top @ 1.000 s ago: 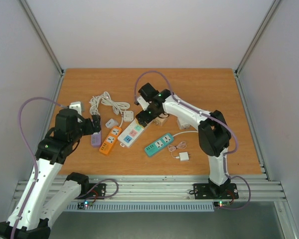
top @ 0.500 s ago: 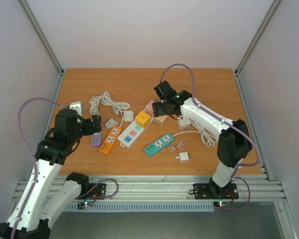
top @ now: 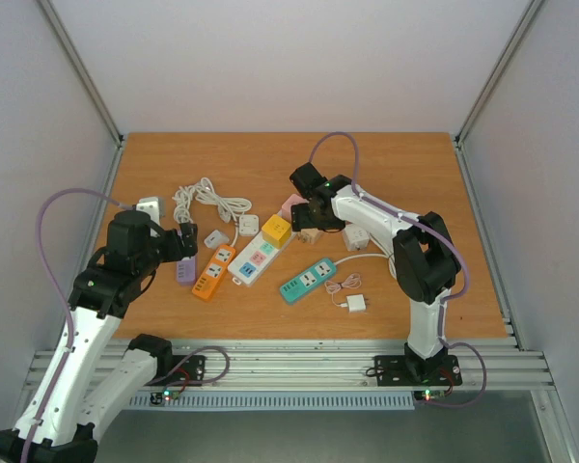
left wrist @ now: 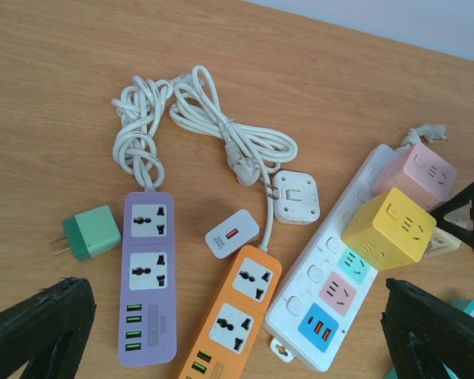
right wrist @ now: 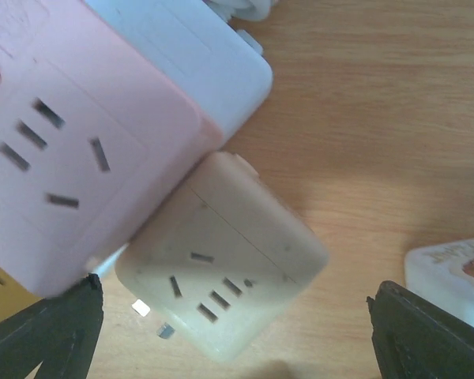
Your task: Insert the plug
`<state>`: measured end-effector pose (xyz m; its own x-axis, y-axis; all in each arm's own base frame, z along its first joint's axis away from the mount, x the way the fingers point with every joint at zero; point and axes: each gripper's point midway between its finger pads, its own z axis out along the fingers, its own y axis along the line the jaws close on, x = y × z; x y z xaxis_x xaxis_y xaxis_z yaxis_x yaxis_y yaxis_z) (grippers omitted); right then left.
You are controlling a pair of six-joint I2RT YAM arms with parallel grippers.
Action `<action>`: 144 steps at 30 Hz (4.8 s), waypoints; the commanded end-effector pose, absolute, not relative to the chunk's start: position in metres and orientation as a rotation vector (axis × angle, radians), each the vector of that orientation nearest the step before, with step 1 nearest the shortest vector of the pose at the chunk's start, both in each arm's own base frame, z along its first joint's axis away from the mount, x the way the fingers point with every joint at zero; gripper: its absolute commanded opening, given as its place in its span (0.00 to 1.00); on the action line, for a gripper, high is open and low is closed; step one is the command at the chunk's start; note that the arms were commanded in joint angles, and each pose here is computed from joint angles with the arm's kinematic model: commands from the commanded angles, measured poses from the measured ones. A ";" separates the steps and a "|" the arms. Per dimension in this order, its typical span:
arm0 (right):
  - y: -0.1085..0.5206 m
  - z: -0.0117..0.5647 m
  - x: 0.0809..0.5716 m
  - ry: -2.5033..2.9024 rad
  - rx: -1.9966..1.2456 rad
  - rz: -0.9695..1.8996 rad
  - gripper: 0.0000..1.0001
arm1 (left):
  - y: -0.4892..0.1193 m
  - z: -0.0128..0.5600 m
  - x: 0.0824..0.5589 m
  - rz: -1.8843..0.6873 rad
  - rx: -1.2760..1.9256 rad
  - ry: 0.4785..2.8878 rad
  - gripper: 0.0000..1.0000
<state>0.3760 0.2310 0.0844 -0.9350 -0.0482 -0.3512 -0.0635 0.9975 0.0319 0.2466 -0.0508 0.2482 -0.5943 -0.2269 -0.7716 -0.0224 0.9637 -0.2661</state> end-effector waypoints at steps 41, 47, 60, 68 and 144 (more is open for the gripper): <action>0.194 0.070 0.394 2.775 0.290 0.049 0.81 | -0.051 0.253 0.254 -0.283 -0.166 2.158 0.99; 0.193 0.063 0.391 2.814 0.311 0.017 0.86 | -0.052 0.253 0.255 -0.287 -0.164 2.159 0.99; 0.195 0.050 0.385 2.881 0.360 0.040 0.79 | -0.052 0.253 0.254 -0.290 -0.162 2.160 0.99; 0.199 0.051 0.387 2.880 0.366 0.101 0.61 | -0.053 0.253 0.254 -0.296 -0.161 2.160 0.99; 0.303 0.289 0.266 2.284 -0.304 1.452 0.93 | -0.238 0.271 0.286 -1.437 0.094 2.057 0.51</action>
<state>0.2861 0.3122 0.2827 -0.8998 0.1789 -0.3980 -0.2422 0.5538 0.7966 0.3049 -0.2187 0.2287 -0.7581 -0.3821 -0.5285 0.2610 0.5649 -0.7828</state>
